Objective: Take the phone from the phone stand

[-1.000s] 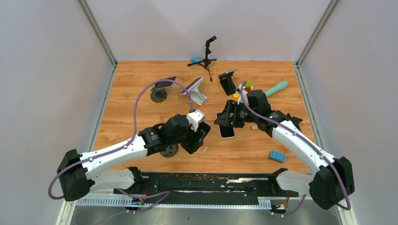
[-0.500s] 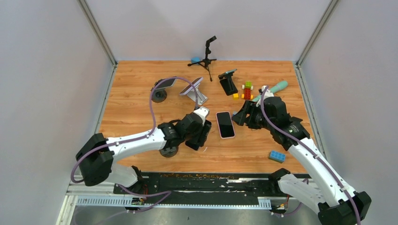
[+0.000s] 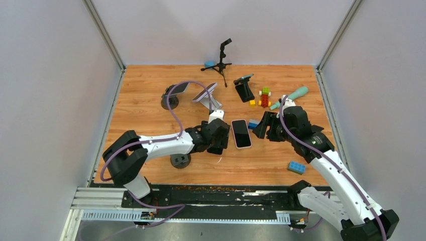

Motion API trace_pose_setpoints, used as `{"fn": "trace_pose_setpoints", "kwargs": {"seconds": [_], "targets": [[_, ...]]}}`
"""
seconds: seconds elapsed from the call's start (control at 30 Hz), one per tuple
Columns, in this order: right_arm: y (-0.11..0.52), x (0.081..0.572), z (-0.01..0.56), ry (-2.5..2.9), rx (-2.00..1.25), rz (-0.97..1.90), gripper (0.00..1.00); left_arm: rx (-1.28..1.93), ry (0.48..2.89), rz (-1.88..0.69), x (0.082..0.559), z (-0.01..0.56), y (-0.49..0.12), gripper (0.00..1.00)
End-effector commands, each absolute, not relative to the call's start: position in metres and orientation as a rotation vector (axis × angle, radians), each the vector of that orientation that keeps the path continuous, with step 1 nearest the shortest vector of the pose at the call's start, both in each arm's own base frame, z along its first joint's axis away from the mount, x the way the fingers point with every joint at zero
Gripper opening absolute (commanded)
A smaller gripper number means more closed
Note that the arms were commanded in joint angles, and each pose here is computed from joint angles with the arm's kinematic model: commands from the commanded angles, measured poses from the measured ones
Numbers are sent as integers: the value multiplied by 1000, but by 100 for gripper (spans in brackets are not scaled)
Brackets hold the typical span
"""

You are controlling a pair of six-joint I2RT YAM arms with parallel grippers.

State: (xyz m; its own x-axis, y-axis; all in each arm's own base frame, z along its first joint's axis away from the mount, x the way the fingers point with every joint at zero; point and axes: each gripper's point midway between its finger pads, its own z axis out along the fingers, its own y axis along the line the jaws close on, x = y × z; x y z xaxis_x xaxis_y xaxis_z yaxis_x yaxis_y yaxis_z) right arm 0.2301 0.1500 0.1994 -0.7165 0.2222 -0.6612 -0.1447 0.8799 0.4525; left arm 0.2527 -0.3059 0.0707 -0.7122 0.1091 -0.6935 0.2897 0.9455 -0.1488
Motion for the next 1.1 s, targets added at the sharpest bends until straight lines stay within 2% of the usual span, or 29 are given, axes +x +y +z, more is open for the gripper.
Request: {"fn": "trace_pose_setpoints", "kwargs": {"seconds": [0.0,0.3,0.37,0.4,0.47,0.67,0.8,0.83,0.9,1.07], "targets": [[139,228,206,2255,37,572,65,74,2262,-437,283,99,-329,0],[129,217,199,2275,27,525,65,35,2263,-482,296,71,-344,2],[127,216,197,2284,23,514,66,35,2256,-487,298,67,-347,10],[126,215,196,2286,21,510,66,45,2257,-481,299,63,-347,17],[124,214,195,2292,19,500,66,54,2260,-484,299,59,-349,24],[123,212,190,2308,14,492,66,48,2279,-484,296,44,-348,31],[123,211,189,2311,13,491,66,39,2302,-451,293,33,-341,44],[123,211,188,2313,14,490,66,28,2301,-441,293,33,-339,50],[123,211,187,2315,14,488,66,16,2308,-414,292,29,-334,55],[122,209,184,2322,15,486,66,-11,2321,-327,292,25,-322,58]]}}
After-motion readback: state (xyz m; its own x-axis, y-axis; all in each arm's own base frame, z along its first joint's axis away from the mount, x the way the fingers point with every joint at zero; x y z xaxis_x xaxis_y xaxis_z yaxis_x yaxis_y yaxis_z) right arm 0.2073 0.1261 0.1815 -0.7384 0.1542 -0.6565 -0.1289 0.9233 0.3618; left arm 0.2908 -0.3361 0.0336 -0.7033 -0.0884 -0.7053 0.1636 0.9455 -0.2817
